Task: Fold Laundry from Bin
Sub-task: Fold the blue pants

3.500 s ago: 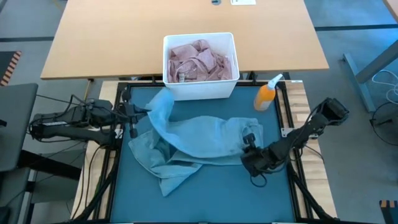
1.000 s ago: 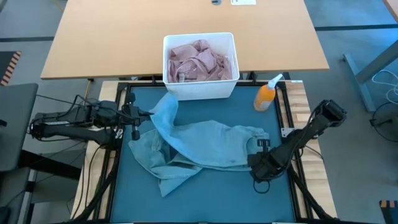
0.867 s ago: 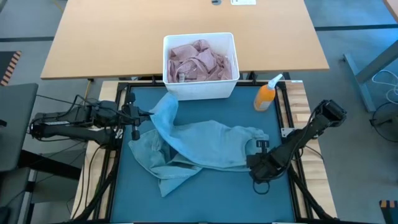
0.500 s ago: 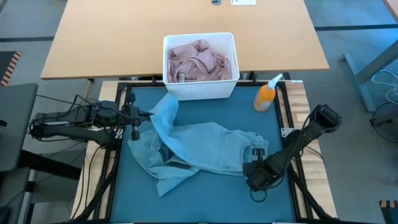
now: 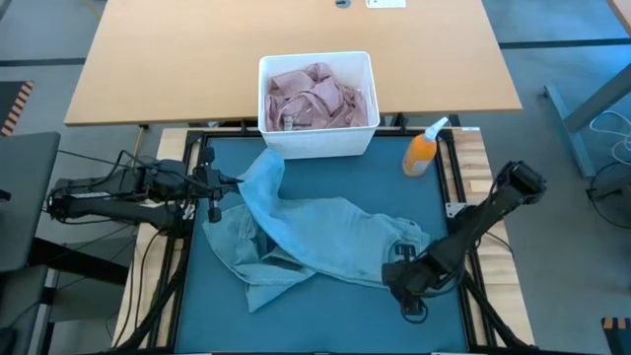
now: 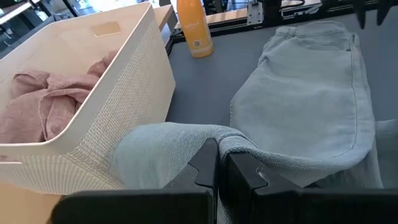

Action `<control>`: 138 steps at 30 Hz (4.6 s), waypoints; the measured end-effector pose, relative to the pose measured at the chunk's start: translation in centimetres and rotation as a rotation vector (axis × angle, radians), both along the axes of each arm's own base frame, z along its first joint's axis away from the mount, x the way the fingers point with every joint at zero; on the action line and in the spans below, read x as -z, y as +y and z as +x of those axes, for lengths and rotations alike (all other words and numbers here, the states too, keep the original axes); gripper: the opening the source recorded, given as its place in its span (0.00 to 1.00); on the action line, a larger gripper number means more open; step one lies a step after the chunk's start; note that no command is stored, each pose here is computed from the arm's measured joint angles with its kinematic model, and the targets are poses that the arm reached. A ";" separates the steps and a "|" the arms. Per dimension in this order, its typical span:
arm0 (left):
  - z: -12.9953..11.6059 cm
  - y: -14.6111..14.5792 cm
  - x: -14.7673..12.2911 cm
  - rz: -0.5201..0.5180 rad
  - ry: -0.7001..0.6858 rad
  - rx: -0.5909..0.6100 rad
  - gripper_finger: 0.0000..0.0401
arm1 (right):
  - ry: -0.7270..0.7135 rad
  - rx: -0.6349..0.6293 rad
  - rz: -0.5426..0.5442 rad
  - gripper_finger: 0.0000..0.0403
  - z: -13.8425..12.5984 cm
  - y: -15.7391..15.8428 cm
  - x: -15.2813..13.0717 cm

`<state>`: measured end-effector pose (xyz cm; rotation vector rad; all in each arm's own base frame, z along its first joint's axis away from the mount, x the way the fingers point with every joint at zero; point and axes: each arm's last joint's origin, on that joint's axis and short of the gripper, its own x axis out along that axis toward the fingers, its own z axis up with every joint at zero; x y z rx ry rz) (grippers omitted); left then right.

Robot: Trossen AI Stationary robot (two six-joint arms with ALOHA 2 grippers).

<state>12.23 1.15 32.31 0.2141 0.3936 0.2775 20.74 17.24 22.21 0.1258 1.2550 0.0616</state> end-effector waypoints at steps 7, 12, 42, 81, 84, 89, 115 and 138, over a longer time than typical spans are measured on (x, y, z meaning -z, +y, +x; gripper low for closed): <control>0.0 -0.1 0.0 -0.038 -0.012 0.019 0.00 | -0.066 0.214 -0.163 0.31 -1.5 -2.1 3.7; 0.1 -0.2 -0.9 -0.053 -0.072 0.071 0.00 | -0.110 0.225 -0.003 0.20 -2.9 -1.4 7.3; 4.5 -5.0 0.3 -0.479 0.497 0.215 0.00 | 0.229 0.418 0.374 0.06 -8.0 2.9 7.5; 5.0 -0.9 0.8 -0.219 0.675 -0.348 0.35 | 0.381 0.630 0.398 0.07 -10.7 4.0 7.6; 4.0 -0.7 0.2 -0.238 0.641 -0.349 0.35 | 0.382 0.634 0.384 0.07 -10.7 3.9 7.6; 2.7 -0.9 -0.5 -0.237 0.650 -0.227 0.35 | 0.381 0.628 0.377 0.07 -10.7 3.9 7.6; 6.1 4.6 10.6 -0.430 0.570 -0.262 0.35 | 0.382 0.619 0.367 0.07 -10.8 3.8 7.7; 10.9 4.3 19.5 -0.512 0.936 -0.106 0.26 | 0.346 0.565 0.340 0.07 -10.8 3.7 7.8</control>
